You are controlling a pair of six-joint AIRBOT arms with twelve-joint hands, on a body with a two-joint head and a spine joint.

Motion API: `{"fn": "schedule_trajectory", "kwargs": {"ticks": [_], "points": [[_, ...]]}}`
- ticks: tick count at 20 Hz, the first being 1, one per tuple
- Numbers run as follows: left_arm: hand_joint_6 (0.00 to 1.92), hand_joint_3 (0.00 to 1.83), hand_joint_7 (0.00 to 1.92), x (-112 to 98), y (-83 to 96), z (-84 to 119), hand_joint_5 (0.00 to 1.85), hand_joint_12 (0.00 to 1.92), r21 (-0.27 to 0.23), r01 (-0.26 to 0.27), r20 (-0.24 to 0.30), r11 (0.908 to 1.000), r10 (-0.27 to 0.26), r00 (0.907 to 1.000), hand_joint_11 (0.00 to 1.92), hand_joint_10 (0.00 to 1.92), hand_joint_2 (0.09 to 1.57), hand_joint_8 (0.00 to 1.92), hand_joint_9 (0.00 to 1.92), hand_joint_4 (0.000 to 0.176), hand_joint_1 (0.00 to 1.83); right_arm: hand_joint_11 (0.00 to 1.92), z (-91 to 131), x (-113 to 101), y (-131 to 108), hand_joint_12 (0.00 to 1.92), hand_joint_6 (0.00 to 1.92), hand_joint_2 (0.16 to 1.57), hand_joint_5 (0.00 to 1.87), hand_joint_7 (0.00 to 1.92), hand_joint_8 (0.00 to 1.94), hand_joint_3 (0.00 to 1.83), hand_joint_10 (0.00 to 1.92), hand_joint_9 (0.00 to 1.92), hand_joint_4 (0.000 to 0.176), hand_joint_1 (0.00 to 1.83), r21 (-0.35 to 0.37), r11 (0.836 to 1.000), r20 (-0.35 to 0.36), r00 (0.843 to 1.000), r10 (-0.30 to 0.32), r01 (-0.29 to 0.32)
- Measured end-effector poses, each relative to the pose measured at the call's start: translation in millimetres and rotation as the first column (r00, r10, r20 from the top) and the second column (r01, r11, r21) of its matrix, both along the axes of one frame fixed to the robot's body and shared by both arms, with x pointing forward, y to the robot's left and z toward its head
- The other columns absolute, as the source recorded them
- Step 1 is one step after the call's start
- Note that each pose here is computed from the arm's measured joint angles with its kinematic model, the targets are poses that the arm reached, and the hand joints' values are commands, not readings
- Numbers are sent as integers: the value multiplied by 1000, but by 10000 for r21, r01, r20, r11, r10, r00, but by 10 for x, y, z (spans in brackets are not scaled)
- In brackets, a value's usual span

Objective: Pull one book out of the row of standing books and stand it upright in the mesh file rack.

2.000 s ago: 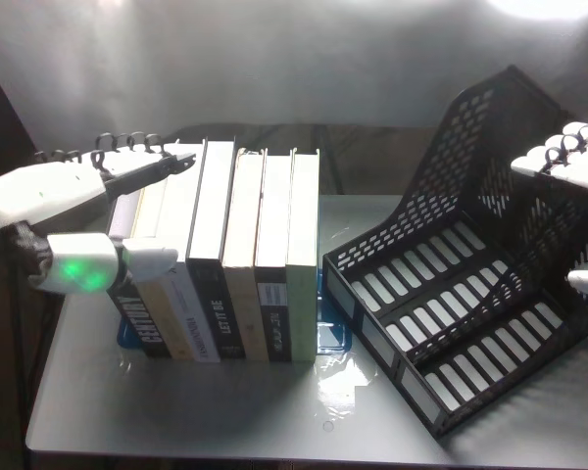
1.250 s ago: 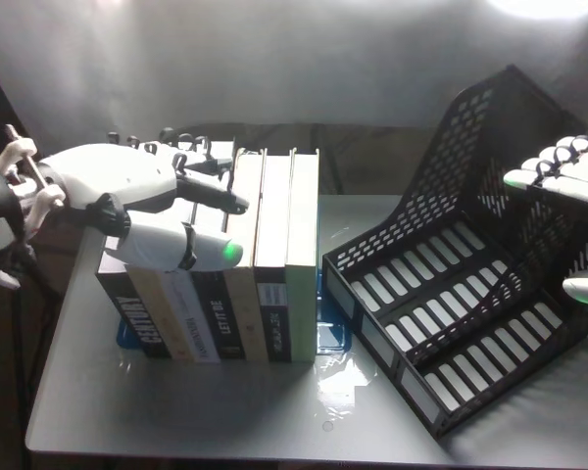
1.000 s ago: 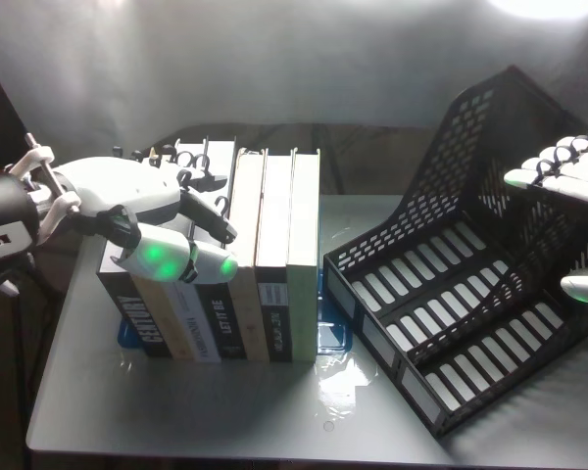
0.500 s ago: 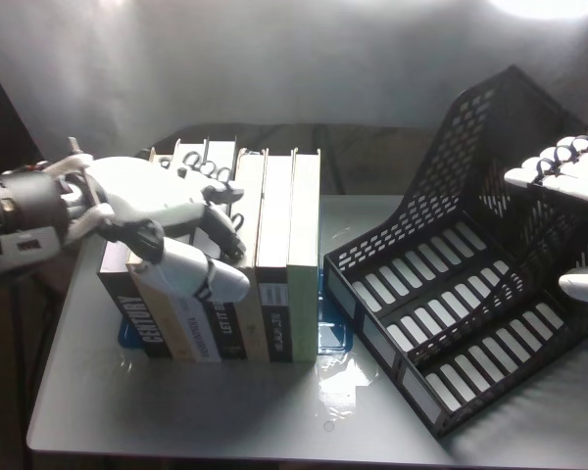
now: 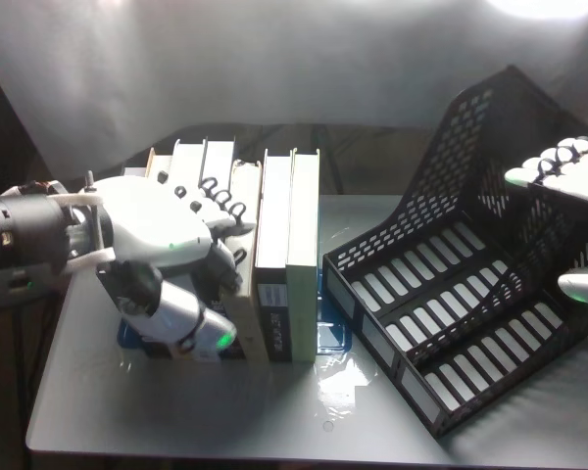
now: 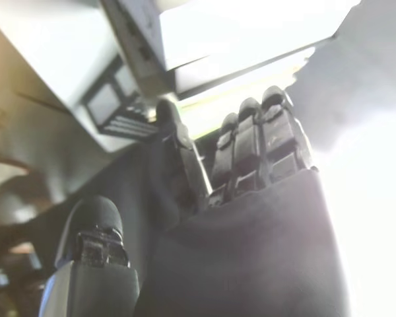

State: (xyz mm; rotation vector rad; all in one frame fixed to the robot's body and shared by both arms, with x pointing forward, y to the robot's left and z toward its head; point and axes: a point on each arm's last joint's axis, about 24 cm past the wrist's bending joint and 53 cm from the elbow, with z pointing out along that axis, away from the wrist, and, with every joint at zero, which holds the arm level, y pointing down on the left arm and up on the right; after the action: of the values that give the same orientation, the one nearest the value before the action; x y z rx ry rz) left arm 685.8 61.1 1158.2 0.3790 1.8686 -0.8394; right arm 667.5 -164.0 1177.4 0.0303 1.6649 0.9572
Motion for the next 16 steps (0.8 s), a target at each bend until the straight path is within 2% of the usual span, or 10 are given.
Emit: {"fn": "schedule_trajectory", "kwargs": {"ticks": [3,4,5,6,7,8,9,10,12,16], "points": [[6,16,0,-123,-9,-64,574,0,14,243,-135,9997,-242,9996,0,0,1229,0,0,36,17,0,-18,4,-15,0,0,1315,0,0,0,0,0,0,0,436,28,10000,-77,10000,-59,59],[4,19,0,-148,-11,-76,562,0,30,287,-157,9996,-287,9995,0,0,1245,0,0,15,24,0,-12,6,-18,0,0,1315,0,0,0,0,0,0,0,418,59,10000,-69,9999,-74,74],[0,17,0,-192,-8,-103,388,0,46,361,-218,9993,-360,9991,0,0,1246,0,0,44,31,0,-2,5,-25,0,0,1312,0,0,0,0,0,0,0,410,116,9999,-31,10000,-93,93],[13,16,0,-235,-20,-132,386,0,202,520,-155,9984,-517,9985,0,0,1251,0,0,32,61,0,-12,5,-32,0,0,1312,0,0,0,0,0,0,0,421,118,9999,-58,9999,-112,112],[47,14,0,-270,-33,-157,465,0,697,837,220,9941,-854,9961,0,0,1253,0,0,21,83,0,-19,5,-39,0,0,1313,0,0,0,0,0,0,0,434,130,9998,-77,9999,-132,133],[63,15,0,-306,-49,-182,518,0,1080,1120,498,9878,-1179,9918,0,0,1261,0,0,21,71,0,-27,6,-44,0,0,1311,0,0,0,0,0,0,0,437,133,9998,-109,9998,-153,154],[47,5,0,-341,-67,-187,583,0,1330,1368,719,9816,-1473,9865,0,0,1253,0,0,40,72,0,-21,9,-48,0,0,1307,0,0,0,0,0,0,0,415,169,9997,-104,9998,-173,175],[45,0,0,-372,-79,-198,606,0,1343,1522,742,9792,-1631,9838,0,0,1244,0,0,33,97,0,-12,9,-49,0,0,1305,0,0,0,0,0,0,0,431,198,9996,-77,9998,-177,179],[43,2,0,-446,-91,-265,618,0,1372,1751,630,9749,-1850,9807,0,0,1249,0,0,0,82,0,-31,6,-61,0,0,1313,0,0,0,1,0,0,0,428,197,9996,-119,9997,-207,209],[33,1,0,-552,-73,-348,616,0,1412,2030,477,9689,-2115,9762,0,0,1249,0,0,0,74,0,-50,-1,-60,0,0,1318,0,0,0,2,0,0,0,442,182,9996,-174,9996,-206,210]]}}
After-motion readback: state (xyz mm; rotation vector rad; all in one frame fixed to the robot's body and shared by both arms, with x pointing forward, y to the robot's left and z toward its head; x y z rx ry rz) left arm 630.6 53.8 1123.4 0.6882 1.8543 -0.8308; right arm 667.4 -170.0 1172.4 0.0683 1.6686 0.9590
